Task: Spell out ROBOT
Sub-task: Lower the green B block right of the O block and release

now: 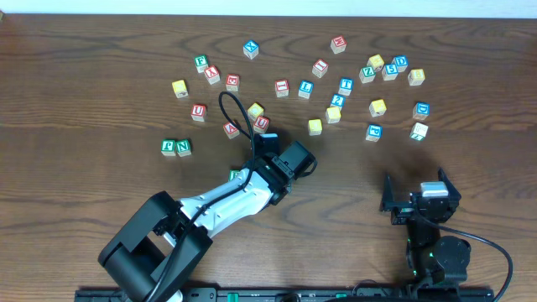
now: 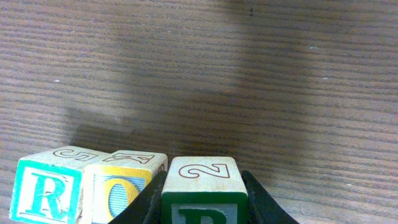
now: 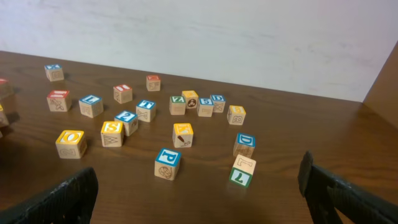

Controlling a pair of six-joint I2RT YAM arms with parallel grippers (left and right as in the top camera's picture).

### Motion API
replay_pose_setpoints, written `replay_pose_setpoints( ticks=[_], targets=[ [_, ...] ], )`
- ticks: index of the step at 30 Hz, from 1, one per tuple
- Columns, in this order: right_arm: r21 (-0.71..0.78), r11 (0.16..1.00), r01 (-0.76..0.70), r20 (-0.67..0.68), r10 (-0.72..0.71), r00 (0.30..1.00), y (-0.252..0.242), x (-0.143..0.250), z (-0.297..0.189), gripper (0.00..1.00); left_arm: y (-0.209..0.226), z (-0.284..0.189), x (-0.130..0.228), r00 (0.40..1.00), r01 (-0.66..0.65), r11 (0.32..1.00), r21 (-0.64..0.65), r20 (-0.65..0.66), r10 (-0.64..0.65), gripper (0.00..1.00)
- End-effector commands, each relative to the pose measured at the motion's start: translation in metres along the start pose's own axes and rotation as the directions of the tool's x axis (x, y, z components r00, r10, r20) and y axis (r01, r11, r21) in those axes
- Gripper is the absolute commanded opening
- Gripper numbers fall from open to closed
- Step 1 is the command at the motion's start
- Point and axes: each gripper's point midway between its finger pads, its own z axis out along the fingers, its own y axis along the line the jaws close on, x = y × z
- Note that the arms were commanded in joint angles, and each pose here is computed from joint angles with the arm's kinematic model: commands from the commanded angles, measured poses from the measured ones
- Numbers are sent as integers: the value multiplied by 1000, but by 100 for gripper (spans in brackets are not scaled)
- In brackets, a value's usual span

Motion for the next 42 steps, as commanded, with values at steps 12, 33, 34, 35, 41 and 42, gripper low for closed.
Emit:
replay_pose_setpoints(
  ticks=[12,33,34,35,41,42],
  targets=[
    [-4,1000,10,-4,-10,1000,1,1,0,99,-4,5,5,998,-55,998,24,-15,56,8],
    [-4,1000,10,-4,-10,1000,1,1,0,99,0,11,11,998,-61,998,6,-34,61,8],
    [-4,1000,11,-4,-11,1000,1,1,0,99,0,11,12,997,-62,998,5,-35,62,8],
    [-4,1000,10,-4,-10,1000,1,1,0,99,0,12,12,997,-62,998,4,-36,62,8],
    [-4,1000,11,-4,-11,1000,1,1,0,99,-1,12,13,997,-62,998,10,-42,62,8],
    [-4,1000,11,-4,-11,1000,1,1,0,99,-1,12,14,997,-62,998,15,-47,63,8]
  ],
)
